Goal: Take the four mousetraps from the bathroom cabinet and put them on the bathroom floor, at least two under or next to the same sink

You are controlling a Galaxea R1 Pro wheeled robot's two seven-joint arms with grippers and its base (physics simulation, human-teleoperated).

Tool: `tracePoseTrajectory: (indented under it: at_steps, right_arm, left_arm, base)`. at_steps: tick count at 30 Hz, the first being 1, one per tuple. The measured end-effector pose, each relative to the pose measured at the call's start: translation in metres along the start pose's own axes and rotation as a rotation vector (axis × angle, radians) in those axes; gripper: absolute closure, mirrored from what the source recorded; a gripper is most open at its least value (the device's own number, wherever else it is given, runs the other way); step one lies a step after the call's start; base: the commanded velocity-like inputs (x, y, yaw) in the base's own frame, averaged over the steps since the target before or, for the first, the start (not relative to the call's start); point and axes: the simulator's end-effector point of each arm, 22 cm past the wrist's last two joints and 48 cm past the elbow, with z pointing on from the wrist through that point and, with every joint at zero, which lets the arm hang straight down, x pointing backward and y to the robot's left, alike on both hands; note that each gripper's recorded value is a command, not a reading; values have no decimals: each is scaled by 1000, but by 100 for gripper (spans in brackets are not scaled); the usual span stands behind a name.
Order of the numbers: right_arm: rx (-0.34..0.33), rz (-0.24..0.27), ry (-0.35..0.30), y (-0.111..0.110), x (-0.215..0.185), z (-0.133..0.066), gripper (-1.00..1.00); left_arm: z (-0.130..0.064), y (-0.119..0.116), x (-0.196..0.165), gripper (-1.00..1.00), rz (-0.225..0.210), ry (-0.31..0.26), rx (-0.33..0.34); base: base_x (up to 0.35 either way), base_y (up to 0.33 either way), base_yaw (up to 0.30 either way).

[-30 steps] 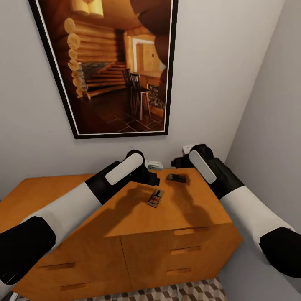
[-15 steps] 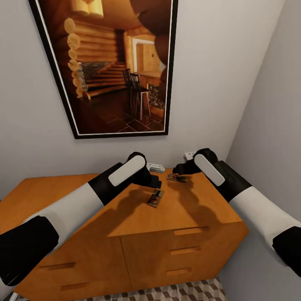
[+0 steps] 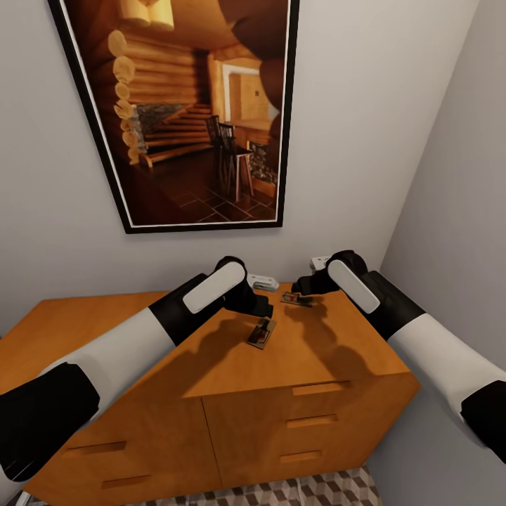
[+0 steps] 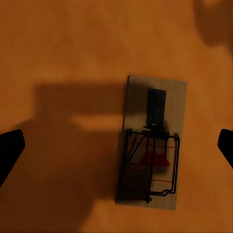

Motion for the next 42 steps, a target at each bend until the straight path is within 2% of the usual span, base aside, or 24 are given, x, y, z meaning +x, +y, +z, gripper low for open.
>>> tracePoseTrajectory:
  at_steps: [6, 19, 35, 42]
  right_arm:
    - [0, -1, 0, 0, 0, 0, -100]
    - [-1, -3, 2, 1, 1, 1, -100]
    - [-1, -5, 3, 2, 2, 1, -100]
    - [-1, -5, 3, 2, 2, 1, -100]
  left_arm:
    - [3, -3, 5, -100, 10, 8, 3]
    - [16, -12, 25, -100, 99, 36, -17]
    - [20, -33, 35, -100, 122, 51, 58]
    - [23, -38, 40, -100, 138, 55, 66]
  base:
    - [0, 0, 0]
    - [0, 0, 0]
    - [0, 0, 0]
    - [0, 0, 0]
